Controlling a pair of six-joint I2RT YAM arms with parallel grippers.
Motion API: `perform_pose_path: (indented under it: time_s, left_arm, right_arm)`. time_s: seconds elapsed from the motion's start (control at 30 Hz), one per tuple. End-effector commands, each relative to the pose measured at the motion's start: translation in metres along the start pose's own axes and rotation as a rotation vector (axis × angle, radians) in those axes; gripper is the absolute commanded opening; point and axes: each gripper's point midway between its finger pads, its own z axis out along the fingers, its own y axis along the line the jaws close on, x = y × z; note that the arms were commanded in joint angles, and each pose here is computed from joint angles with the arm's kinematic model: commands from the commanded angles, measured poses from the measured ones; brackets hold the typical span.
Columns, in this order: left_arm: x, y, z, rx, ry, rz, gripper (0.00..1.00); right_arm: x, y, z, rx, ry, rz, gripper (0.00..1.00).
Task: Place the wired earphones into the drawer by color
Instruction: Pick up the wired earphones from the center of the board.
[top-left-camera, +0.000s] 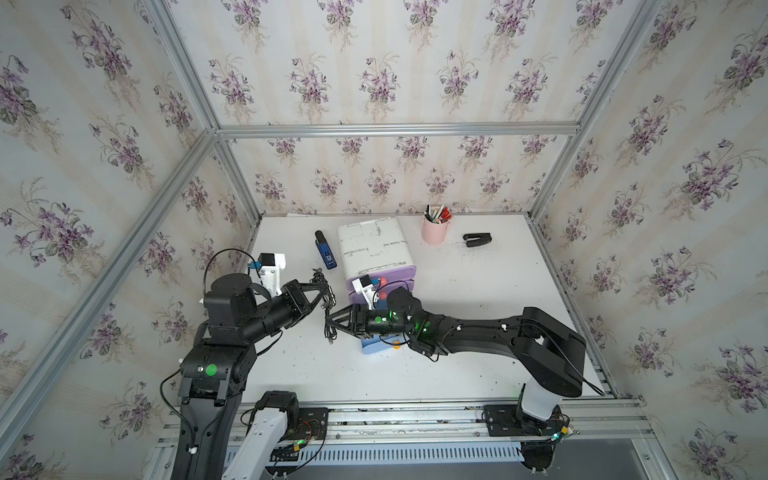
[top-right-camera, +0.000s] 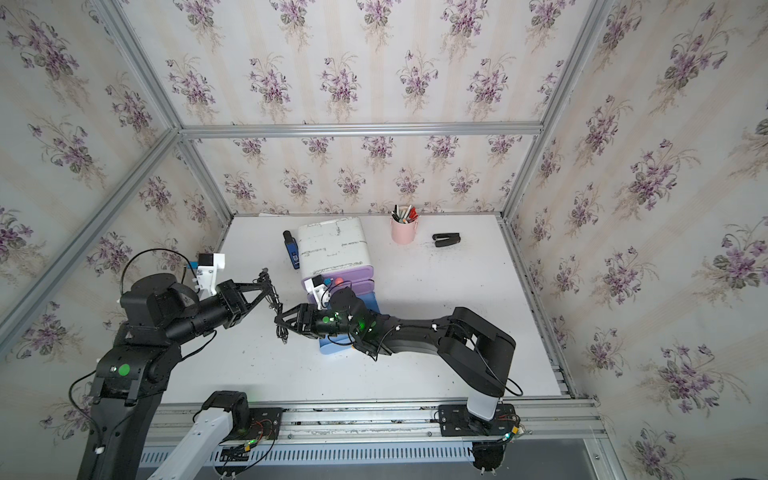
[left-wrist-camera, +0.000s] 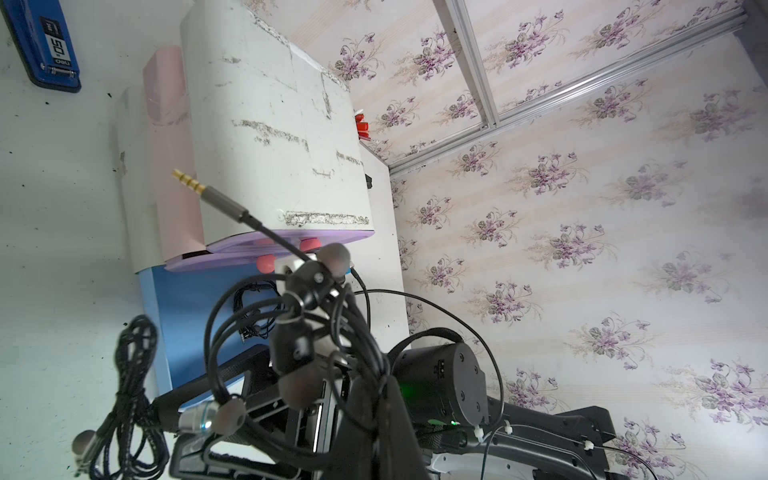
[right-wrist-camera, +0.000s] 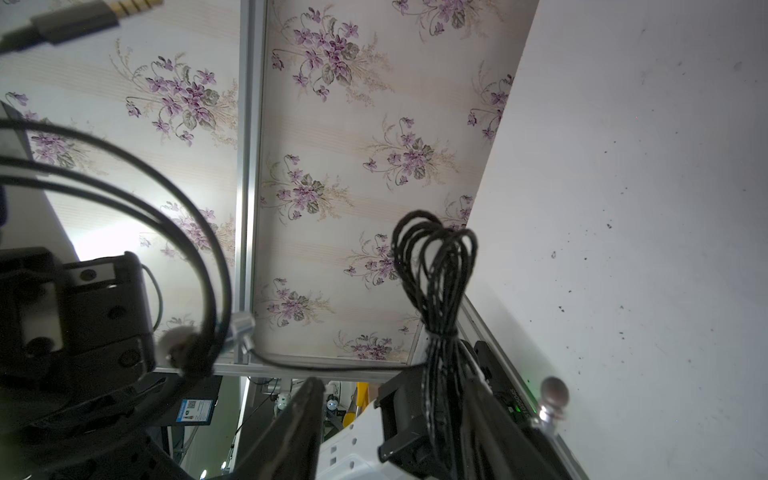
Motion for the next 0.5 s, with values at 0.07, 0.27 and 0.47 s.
perform_pose_path:
  time_s: [0.07,0.27,0.47]
  left_arm:
    - [-0.006,-0.008,-0.001,0.023,-0.024,0.041,0.02]
    - [-0.007,-0.010,-0.002,0.028,-0.024,0.040,0.02]
    - [-0.006,-0.013,-0.001,0.045,-0.012,0.030,0.02]
  right_arm:
    - [0.002,-0.011,-0.004,0.073,0.008,-0.050,0.56]
    - [0.001,-0.024,-0.005,0.182,0.021,-0.094,0.56]
    - [-0.008,-0.027,0.001,0.234,0.007,-0.116,0.56]
